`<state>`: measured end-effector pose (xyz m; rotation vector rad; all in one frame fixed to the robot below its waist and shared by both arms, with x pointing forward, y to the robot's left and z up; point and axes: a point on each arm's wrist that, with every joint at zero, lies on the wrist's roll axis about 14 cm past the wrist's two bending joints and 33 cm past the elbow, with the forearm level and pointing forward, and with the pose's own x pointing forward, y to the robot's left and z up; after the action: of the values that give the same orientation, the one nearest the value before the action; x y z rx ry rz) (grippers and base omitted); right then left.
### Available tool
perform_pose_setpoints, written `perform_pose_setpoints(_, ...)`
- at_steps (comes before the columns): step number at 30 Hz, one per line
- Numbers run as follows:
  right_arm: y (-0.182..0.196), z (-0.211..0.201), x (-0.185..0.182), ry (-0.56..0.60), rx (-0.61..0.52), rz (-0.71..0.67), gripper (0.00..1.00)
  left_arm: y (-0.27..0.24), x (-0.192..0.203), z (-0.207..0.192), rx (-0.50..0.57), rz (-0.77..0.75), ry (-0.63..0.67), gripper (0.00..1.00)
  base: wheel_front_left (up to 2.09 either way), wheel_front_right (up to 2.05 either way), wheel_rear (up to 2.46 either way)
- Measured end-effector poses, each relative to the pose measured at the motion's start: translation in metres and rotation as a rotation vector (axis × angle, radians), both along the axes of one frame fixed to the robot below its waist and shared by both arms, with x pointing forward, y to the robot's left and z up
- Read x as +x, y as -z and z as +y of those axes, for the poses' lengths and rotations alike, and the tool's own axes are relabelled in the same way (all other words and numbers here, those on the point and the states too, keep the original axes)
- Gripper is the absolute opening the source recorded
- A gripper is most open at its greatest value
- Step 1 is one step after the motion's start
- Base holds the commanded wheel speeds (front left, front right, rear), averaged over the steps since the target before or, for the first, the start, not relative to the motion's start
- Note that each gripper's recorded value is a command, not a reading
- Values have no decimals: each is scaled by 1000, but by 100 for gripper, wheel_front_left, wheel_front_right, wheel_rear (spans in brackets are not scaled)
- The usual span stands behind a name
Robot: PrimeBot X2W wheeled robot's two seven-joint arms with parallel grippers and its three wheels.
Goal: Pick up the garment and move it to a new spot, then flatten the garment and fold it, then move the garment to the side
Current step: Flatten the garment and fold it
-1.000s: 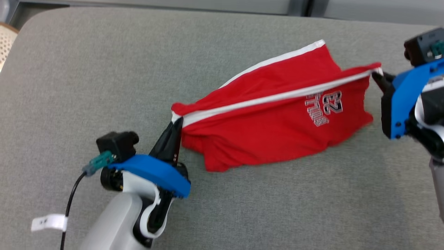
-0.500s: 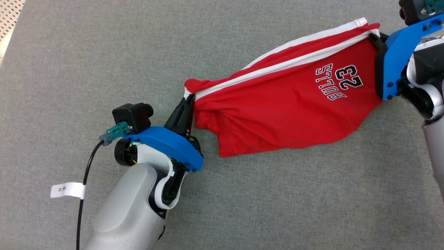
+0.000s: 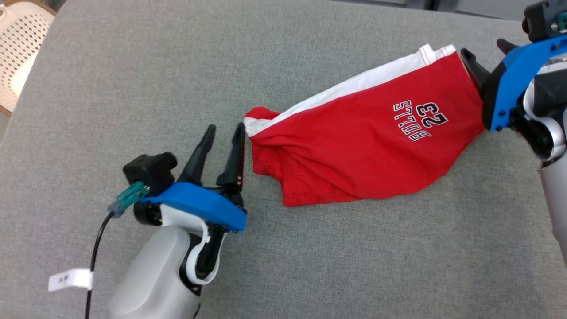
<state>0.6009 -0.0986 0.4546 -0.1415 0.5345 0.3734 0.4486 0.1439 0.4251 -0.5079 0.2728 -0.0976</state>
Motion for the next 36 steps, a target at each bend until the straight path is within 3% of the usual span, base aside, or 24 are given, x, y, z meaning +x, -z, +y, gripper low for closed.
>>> perform_pose_setpoints(4,-3,-9,-8,26,26,-12,100,-16,-6,19,55,-87,-43,100,0,0,0)
perform_pose_setpoints(6,-5,-13,-10,39,35,-25,100,-21,-8,28,146,-124,-30,100,0,0,0)
perform_pose_setpoints(12,1,-19,-13,68,71,-31,100,-58,-1,50,214,-265,-96,100,0,0,0)
perform_pose_setpoints(17,15,-20,-13,77,79,-6,100,-63,-4,62,276,-300,-131,100,0,0,0)
perform_pose_setpoints(28,57,-6,-8,110,127,105,100,-23,-21,76,339,-179,-146,100,0,0,0)
perform_pose_setpoints(36,87,-6,-9,141,86,184,100,-16,-29,80,343,-152,-156,100,0,0,0)
